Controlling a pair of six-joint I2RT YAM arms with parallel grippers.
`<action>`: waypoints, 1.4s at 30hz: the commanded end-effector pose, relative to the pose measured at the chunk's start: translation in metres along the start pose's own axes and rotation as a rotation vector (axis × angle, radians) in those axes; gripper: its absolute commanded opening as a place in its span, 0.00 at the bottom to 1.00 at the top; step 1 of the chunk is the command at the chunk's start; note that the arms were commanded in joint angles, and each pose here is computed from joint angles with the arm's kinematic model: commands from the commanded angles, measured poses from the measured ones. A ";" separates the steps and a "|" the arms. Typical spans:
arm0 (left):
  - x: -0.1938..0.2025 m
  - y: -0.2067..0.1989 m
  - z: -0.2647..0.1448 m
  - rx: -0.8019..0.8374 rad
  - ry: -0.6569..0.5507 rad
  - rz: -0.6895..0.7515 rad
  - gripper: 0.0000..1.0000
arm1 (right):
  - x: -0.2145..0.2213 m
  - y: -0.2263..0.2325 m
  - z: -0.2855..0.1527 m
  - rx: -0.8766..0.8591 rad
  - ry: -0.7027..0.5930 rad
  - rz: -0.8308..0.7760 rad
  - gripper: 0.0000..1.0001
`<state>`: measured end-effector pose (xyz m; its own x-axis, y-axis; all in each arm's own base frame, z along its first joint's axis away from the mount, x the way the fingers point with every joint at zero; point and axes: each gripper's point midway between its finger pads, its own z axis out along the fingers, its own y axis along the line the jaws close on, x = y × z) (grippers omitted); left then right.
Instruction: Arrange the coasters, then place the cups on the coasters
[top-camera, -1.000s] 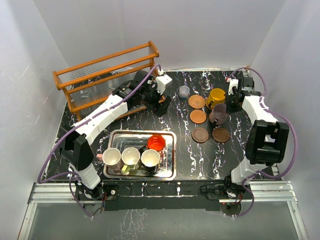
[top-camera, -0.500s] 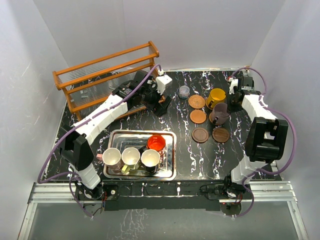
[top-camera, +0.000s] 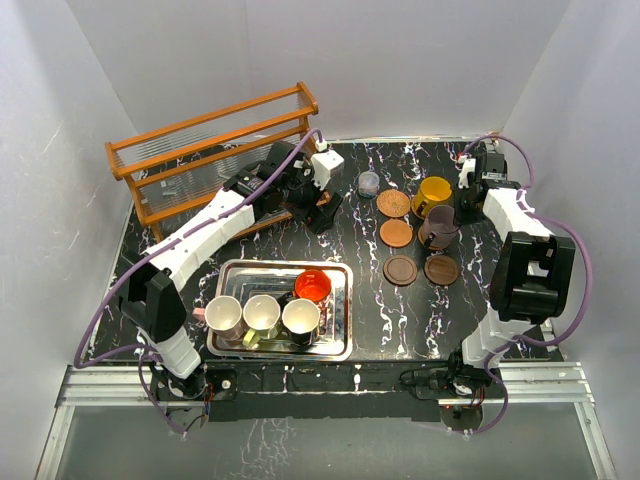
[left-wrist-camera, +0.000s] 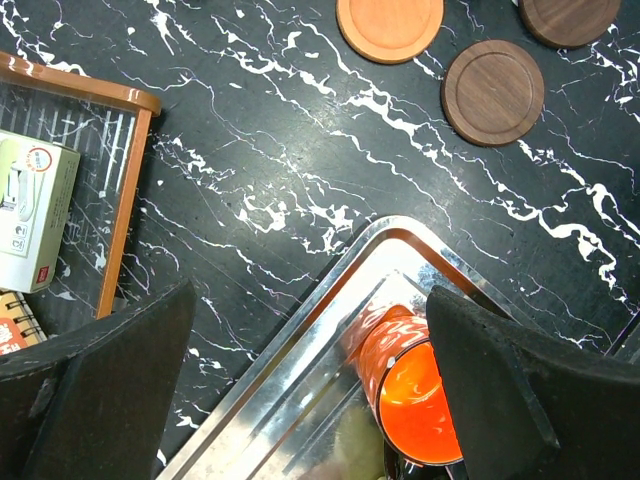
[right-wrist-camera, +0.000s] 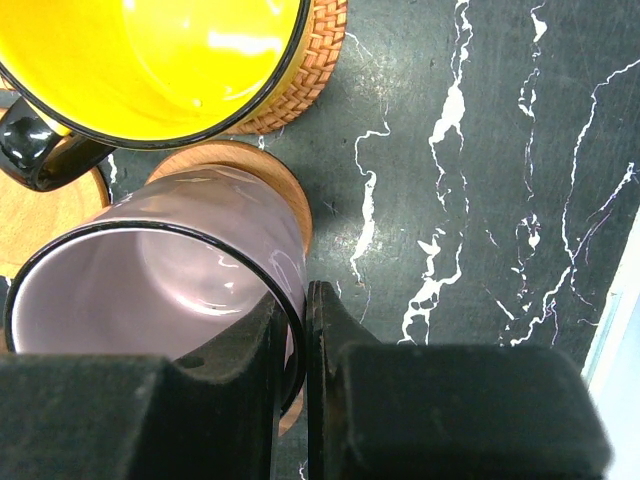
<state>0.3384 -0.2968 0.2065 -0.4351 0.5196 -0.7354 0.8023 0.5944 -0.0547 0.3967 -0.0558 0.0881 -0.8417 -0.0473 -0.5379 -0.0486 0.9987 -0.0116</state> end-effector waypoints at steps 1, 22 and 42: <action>-0.012 -0.007 -0.022 0.018 -0.053 0.021 0.99 | -0.044 -0.005 -0.010 0.004 -0.137 0.012 0.00; -0.011 -0.008 -0.024 0.023 -0.052 0.023 0.99 | -0.039 -0.006 -0.001 0.005 -0.112 0.015 0.01; -0.004 -0.005 -0.025 0.009 -0.041 0.032 0.99 | -0.055 -0.007 -0.016 0.012 -0.149 0.016 0.31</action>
<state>0.3320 -0.2951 0.2055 -0.4276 0.5267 -0.7347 0.8138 0.5781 -0.0592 0.4093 -0.0555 0.0925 -0.8307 -0.0338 -0.5557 -0.0411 0.9992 0.0007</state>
